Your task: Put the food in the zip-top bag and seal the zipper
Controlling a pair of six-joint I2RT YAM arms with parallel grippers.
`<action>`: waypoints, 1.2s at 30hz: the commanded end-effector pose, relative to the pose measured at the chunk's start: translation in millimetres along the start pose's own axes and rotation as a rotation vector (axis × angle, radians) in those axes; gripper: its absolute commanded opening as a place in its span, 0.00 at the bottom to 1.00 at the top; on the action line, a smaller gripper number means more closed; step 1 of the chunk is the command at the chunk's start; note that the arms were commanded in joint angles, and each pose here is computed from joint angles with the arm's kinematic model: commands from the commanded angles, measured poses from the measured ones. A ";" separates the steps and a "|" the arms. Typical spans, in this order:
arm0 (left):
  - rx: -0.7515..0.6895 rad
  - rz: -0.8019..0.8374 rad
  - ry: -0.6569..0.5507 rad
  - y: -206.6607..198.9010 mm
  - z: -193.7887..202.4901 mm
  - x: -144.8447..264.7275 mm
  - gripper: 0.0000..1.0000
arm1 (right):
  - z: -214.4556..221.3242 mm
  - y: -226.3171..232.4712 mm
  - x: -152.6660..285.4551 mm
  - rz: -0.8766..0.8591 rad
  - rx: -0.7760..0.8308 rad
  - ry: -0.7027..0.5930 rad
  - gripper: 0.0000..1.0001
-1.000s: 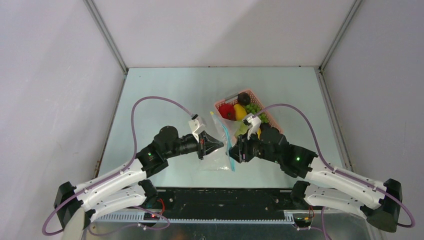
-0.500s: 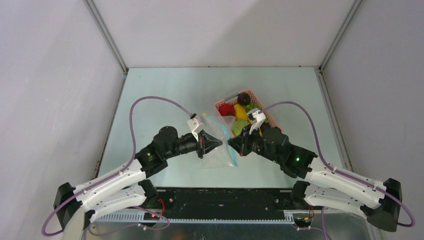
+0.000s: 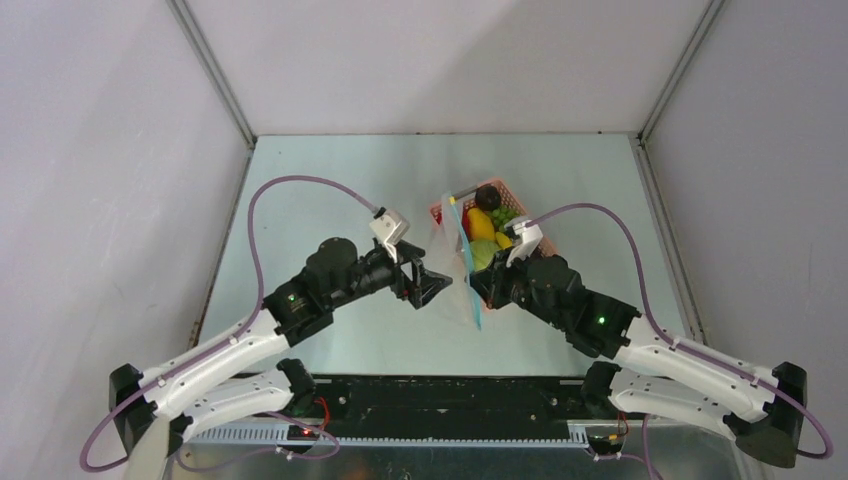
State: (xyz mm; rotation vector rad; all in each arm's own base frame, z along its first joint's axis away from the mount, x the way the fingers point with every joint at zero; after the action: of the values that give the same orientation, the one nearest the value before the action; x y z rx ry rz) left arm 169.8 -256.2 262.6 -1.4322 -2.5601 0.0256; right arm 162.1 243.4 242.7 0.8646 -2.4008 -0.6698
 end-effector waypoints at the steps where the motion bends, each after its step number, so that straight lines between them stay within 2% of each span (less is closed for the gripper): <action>1: 0.028 0.009 -0.048 -3.1 -33.8 -6.0 0.99 | -2.4 16.9 -7.2 -0.088 0.006 0.001 0.00; 5: 0.066 0.012 -0.013 -5.4 -41.2 -15.6 1.00 | -5.7 22.4 -11.1 -0.109 -0.006 -0.013 0.00; 9: 0.077 -0.079 0.070 4.2 -29.7 -22.5 1.00 | -11.6 27.6 -10.9 -0.130 -0.013 -0.038 0.00; 16: 0.009 -0.229 0.182 8.8 -30.2 -22.5 1.00 | -13.1 39.3 -14.8 -0.177 -0.008 -0.037 0.00; 21: -0.036 -0.321 0.275 13.2 -20.1 -18.5 1.00 | -15.6 36.1 -15.7 -0.135 0.002 -0.050 0.00; 30: -0.038 -0.365 0.327 15.1 -7.5 -12.9 1.00 | -19.1 29.5 -15.0 -0.083 -0.003 -0.065 0.00; 36: -0.032 -0.361 0.312 14.5 -4.9 -10.1 1.00 | -19.9 32.2 -14.1 -0.094 -0.004 -0.064 0.00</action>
State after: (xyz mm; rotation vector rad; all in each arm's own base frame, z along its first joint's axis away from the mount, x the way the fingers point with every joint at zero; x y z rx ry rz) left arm 187.9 -261.9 256.8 -0.9089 -2.4756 -0.3018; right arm 166.0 266.4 242.7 0.9306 -2.3807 -0.6857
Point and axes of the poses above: each gripper's point midway between its finger pads, its own x axis back along the fingers, its own y axis along the line the jaws close on, z = x × y, the point moved 3 cm from there along x, back along the fingers, and after that the axes turned 10 degrees about -x, right-handed, at the moved point
